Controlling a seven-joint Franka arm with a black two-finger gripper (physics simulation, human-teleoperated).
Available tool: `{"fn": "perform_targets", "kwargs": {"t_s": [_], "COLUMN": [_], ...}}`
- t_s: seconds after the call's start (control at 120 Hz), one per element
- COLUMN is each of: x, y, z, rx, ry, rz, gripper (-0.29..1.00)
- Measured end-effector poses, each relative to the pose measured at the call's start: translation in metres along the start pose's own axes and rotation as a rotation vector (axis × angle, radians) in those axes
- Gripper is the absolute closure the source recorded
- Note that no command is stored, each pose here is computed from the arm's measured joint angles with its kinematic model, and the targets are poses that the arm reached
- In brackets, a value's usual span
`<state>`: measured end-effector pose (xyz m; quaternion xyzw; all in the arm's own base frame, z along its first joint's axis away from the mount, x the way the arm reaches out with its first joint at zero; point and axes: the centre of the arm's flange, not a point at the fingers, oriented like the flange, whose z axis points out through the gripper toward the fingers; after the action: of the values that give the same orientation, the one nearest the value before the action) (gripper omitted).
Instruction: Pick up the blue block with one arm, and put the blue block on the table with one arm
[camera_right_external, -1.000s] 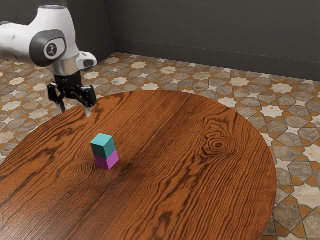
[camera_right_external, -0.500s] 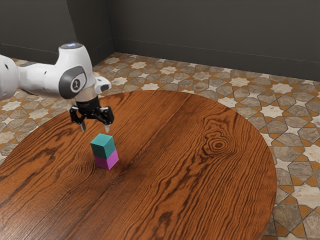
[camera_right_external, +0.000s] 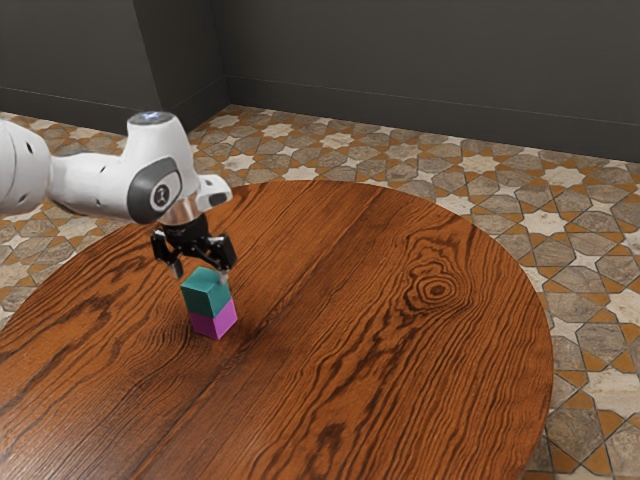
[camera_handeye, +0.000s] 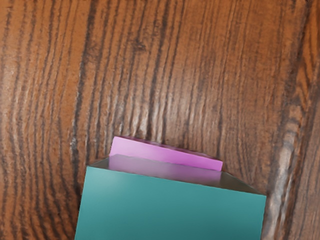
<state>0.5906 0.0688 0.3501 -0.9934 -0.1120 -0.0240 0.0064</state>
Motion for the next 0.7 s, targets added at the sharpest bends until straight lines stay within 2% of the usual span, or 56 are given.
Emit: {"fn": "perform_targets", "kwargs": {"t_s": [0.467,0.7], "x": [0.002,0.003], "y": [-0.004,-0.004], "z": [0.033,0.03], "rx": [-0.006,-0.005], "ry": [-0.02,-0.01], "rz": [0.029,0.043], "gripper": [0.0,0.22]}}
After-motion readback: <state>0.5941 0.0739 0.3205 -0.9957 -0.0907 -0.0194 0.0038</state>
